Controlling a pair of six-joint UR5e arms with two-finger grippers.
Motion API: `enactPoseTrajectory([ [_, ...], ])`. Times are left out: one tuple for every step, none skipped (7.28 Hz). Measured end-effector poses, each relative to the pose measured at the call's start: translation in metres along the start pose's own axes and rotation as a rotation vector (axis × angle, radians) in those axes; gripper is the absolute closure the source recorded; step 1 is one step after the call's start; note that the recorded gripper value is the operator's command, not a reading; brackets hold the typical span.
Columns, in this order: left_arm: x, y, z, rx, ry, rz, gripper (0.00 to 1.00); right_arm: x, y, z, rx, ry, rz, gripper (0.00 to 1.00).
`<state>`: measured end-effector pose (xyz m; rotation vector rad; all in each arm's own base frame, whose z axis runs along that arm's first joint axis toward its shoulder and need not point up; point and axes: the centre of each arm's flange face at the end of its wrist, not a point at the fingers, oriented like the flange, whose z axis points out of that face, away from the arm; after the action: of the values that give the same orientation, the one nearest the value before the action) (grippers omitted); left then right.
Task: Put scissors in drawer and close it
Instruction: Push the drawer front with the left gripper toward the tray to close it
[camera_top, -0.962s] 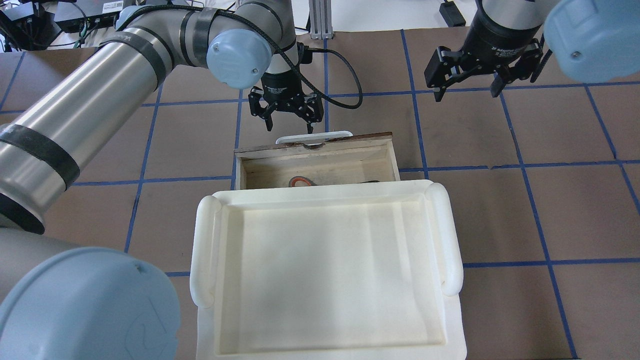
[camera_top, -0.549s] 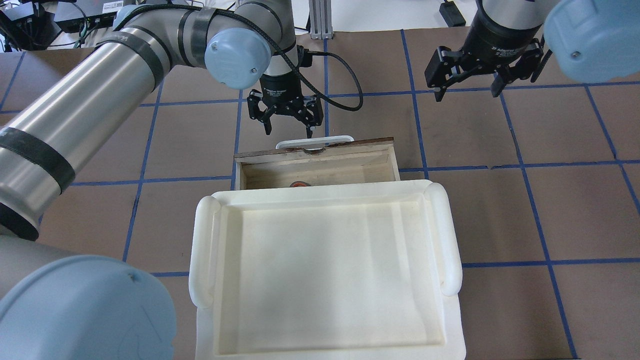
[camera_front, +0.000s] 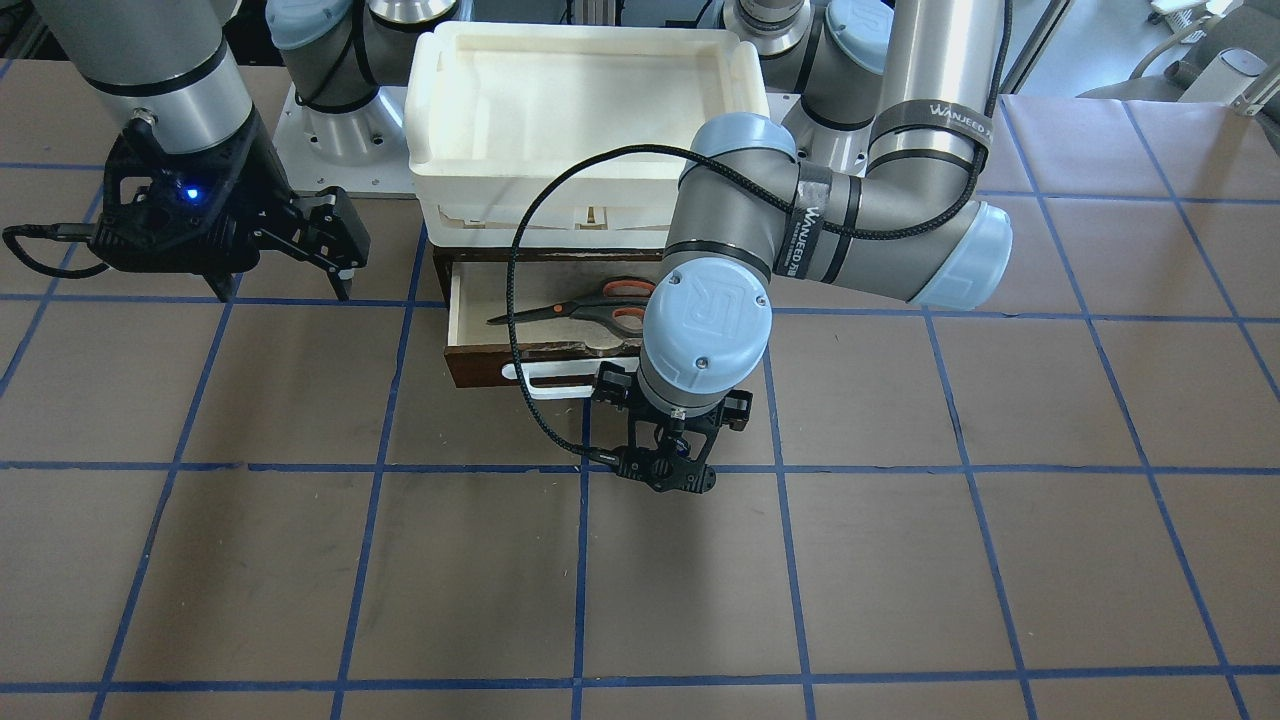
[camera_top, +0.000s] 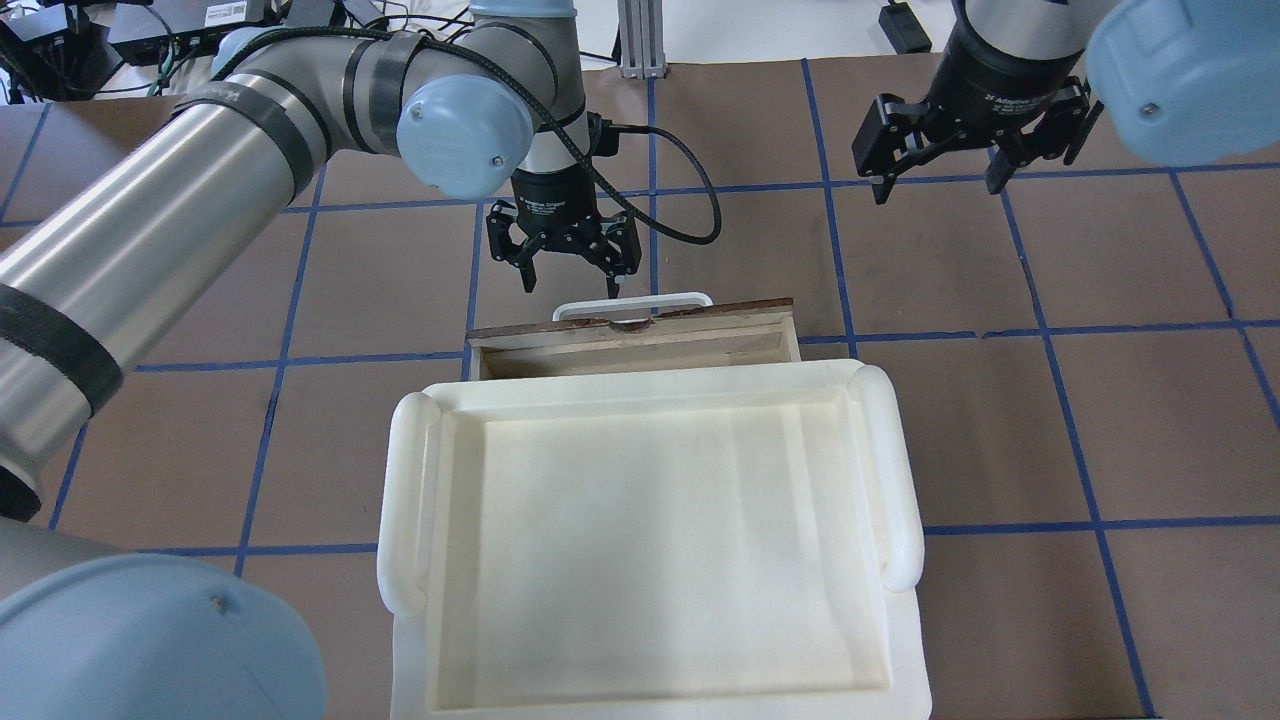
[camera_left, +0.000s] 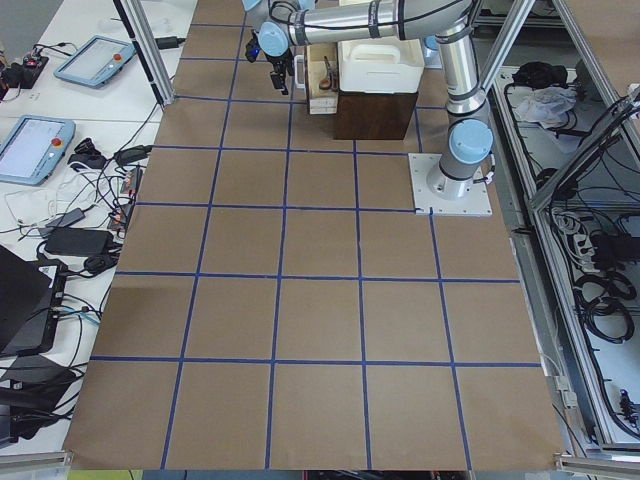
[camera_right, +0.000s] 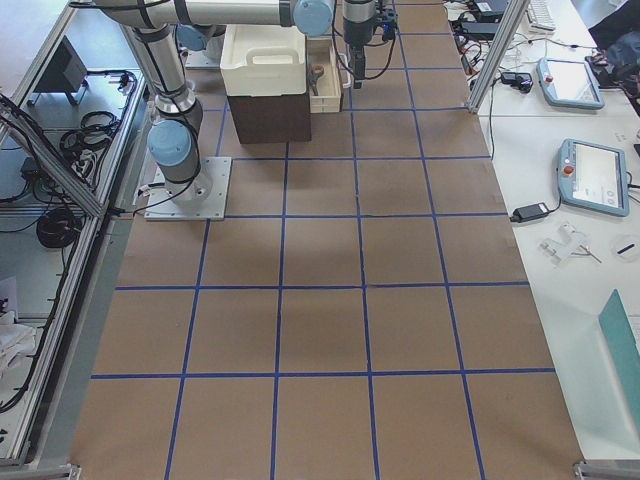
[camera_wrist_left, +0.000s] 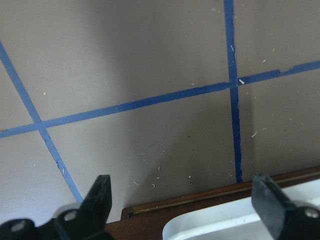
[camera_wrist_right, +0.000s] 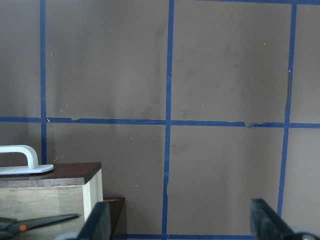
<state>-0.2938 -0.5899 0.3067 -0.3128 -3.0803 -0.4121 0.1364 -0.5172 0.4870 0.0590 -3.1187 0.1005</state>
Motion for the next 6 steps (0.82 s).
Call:
enactPoseTrajectory([
  [0.001,0.002,0.000,-0.003,0.002,0.000,0.00,0.000,0.000,0.000,0.001,0.001,0.000,0.00],
  [0.002,0.005,0.000,-0.007,0.009,0.000,0.00,0.000,0.000,0.000,0.002,0.002,0.000,0.00],
  [0.003,0.008,0.003,-0.015,0.016,-0.002,0.00,0.001,0.000,0.000,0.001,0.002,0.001,0.00],
  [0.003,0.013,0.006,-0.022,0.019,-0.003,0.00,0.001,0.000,0.000,-0.002,0.003,0.002,0.00],
  [0.003,0.017,0.008,-0.028,0.019,-0.005,0.00,0.001,0.000,0.001,-0.003,0.004,0.002,0.00],
  [0.002,0.020,0.008,-0.031,0.018,-0.006,0.00,0.001,0.000,0.001,-0.004,0.004,0.003,0.00],
])
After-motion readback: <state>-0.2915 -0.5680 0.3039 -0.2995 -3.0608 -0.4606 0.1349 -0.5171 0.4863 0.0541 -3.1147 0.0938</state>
